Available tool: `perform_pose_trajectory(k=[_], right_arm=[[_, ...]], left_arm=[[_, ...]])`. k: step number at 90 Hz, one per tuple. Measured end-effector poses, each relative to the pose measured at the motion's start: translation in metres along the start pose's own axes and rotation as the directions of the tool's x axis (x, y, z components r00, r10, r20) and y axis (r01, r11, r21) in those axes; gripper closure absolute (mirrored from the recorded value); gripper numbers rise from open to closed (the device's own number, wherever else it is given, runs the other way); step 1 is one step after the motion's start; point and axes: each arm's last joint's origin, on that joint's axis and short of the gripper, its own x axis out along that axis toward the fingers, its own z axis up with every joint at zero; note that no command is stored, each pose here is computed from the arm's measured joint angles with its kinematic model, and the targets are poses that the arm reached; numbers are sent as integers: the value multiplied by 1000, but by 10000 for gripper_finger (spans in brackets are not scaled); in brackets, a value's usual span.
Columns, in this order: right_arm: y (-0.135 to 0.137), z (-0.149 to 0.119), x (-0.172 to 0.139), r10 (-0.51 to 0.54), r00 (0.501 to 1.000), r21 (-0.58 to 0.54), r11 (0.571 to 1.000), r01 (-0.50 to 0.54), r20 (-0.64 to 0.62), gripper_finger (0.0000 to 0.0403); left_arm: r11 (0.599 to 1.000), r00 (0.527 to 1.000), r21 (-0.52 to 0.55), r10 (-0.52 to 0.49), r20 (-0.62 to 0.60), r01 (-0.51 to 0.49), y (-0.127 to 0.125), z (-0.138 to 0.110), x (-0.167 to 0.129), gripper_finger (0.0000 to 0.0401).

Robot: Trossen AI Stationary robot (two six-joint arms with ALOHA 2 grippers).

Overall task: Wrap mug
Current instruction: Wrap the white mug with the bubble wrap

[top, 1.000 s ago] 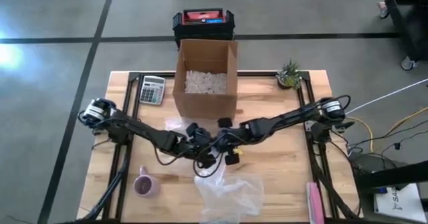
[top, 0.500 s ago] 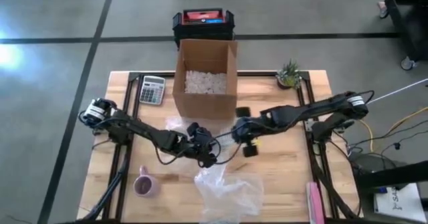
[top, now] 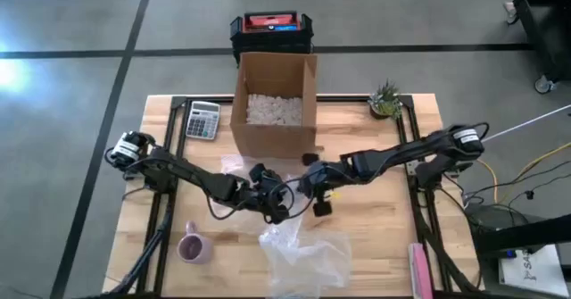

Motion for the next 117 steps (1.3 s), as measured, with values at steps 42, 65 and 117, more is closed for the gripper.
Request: perform_pose_trajectory(k=[42, 65, 117], right_arm=[[-6, 14, 35, 10, 991, -6, 1000, -11, -132, 403], [-11, 17, 31, 4, 993, -14, 1000, -6, -121, 403], [-14, 25, 0, 14, 977, -23, 1000, -19, -211, 403]], left_arm=[[989, 988, -37, -146, -50, 144, 2, 35, -48, 342], [971, 953, -30, -238, -189, 237, -3, 5, -69, 342], [991, 993, -80, -113, -30, 111, 14, 4, 13, 363]])
